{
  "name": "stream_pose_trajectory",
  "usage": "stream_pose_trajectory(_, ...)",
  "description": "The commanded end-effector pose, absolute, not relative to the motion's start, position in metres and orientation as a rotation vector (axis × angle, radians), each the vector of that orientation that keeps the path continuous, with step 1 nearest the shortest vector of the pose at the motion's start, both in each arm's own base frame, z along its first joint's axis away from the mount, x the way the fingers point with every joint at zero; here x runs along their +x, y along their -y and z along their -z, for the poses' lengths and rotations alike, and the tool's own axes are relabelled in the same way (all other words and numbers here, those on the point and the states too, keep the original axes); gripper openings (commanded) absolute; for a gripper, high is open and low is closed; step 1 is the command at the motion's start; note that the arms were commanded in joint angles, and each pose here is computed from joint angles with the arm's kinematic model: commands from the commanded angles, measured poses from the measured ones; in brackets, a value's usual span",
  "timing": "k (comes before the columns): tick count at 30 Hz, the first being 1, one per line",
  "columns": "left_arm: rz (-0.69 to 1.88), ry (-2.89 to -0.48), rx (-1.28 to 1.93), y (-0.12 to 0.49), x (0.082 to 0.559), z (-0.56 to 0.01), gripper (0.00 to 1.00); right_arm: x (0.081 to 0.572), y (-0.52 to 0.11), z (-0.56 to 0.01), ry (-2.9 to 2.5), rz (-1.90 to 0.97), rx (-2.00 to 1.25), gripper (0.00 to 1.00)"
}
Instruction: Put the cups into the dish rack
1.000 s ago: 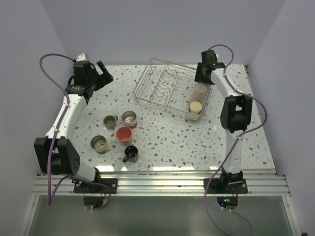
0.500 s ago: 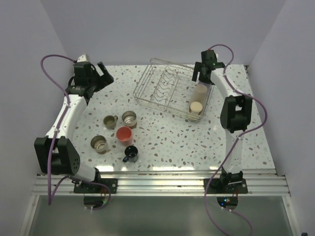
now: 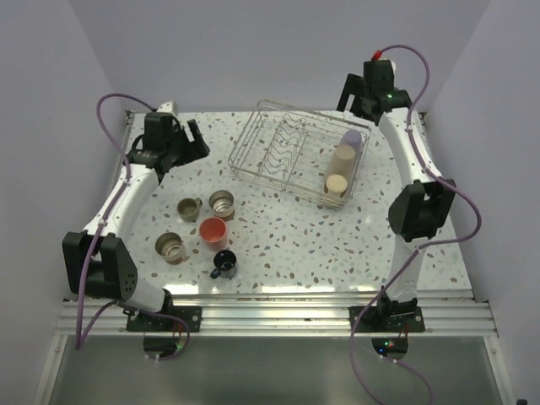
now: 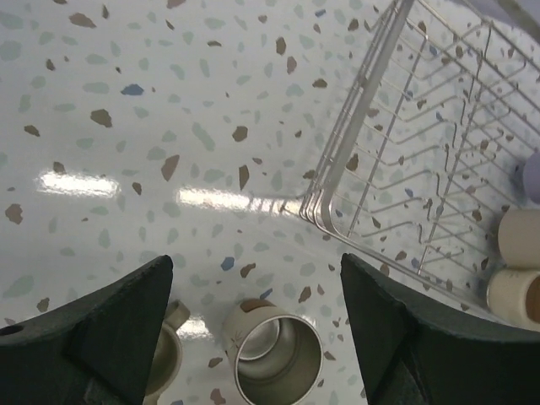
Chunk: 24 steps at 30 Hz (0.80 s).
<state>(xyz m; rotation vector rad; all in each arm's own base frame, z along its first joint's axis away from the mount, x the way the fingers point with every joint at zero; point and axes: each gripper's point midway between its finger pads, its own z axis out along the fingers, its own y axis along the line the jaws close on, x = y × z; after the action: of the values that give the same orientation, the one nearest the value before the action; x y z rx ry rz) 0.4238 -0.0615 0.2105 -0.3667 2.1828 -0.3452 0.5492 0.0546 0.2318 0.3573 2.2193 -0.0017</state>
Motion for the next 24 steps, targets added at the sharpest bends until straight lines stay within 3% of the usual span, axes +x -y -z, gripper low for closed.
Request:
stream_pose_trajectory(1, 0.347, -2.289, -0.132, 0.103, 0.407, -0.196, 0.82, 0.526, -0.07, -0.31, -2.076, -0.178, 0.39, 0.98)
stream_pose_trajectory(10, 0.356, -2.435, -0.108, 0.112, 0.369, -0.149, 0.6, 0.473, -0.133, -0.343, -2.05, -0.376, 0.278, 0.99)
stream_pose_trajectory(24, 0.378, -2.573, -0.104, 0.114, 0.333, -0.087, 0.5, 0.446, -0.143, -0.321, -2.097, -0.38, 0.259, 0.99)
